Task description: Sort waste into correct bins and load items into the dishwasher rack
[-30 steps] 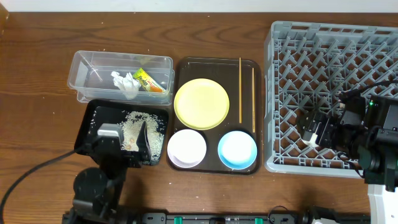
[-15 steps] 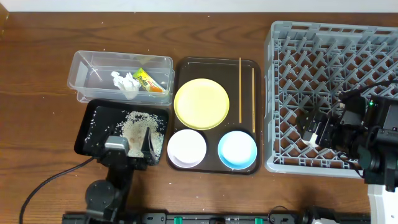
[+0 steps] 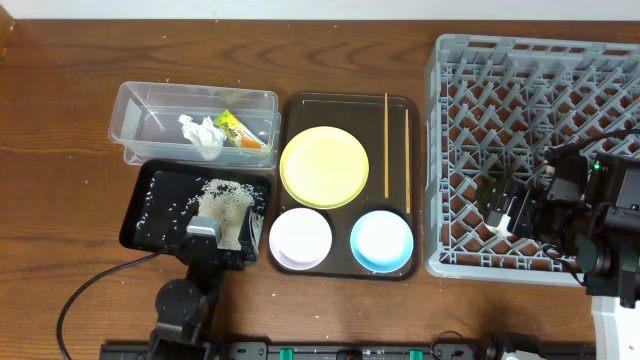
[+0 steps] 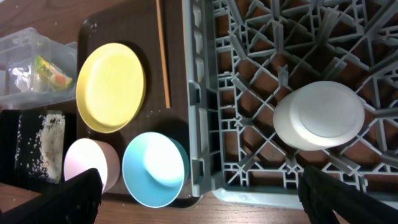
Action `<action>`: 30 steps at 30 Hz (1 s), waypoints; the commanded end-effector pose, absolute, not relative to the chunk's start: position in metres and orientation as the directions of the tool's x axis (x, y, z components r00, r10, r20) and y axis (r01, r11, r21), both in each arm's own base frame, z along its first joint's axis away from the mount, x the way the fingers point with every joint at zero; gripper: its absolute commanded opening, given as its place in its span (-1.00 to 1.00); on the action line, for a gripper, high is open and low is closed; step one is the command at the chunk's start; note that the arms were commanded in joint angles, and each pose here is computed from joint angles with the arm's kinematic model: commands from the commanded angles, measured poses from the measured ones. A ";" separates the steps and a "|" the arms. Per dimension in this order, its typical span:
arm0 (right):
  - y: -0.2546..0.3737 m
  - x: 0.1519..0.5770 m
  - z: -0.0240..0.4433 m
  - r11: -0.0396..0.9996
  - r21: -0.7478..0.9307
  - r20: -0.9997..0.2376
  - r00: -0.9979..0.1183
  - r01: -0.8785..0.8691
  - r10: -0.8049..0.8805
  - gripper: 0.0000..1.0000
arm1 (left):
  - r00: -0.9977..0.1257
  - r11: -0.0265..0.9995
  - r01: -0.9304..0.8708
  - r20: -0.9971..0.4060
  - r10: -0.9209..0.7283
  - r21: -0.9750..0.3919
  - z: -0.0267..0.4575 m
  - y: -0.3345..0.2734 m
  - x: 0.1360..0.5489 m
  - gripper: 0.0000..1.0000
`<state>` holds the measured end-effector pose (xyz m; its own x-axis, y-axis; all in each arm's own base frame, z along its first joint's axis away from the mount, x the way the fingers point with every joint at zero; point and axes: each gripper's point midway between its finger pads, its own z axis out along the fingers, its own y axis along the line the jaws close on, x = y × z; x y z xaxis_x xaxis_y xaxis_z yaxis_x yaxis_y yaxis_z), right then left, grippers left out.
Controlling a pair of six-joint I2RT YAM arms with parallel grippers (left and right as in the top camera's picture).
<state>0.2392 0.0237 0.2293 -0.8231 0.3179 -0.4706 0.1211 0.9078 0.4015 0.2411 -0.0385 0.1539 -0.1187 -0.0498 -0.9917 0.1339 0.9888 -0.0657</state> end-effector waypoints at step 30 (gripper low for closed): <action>0.135 0.228 0.234 0.807 0.510 -0.463 -0.886 -0.298 -0.034 0.95 | -0.160 0.991 0.126 -0.987 -0.033 -0.054 0.137 -0.037 0.241 0.90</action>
<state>0.2428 0.1021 0.2412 -0.8693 0.1203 -0.4795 -0.1791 0.8274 0.5322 0.2411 -0.0385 0.1539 -0.1184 -0.0471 -0.9918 0.1342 0.9890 -0.0630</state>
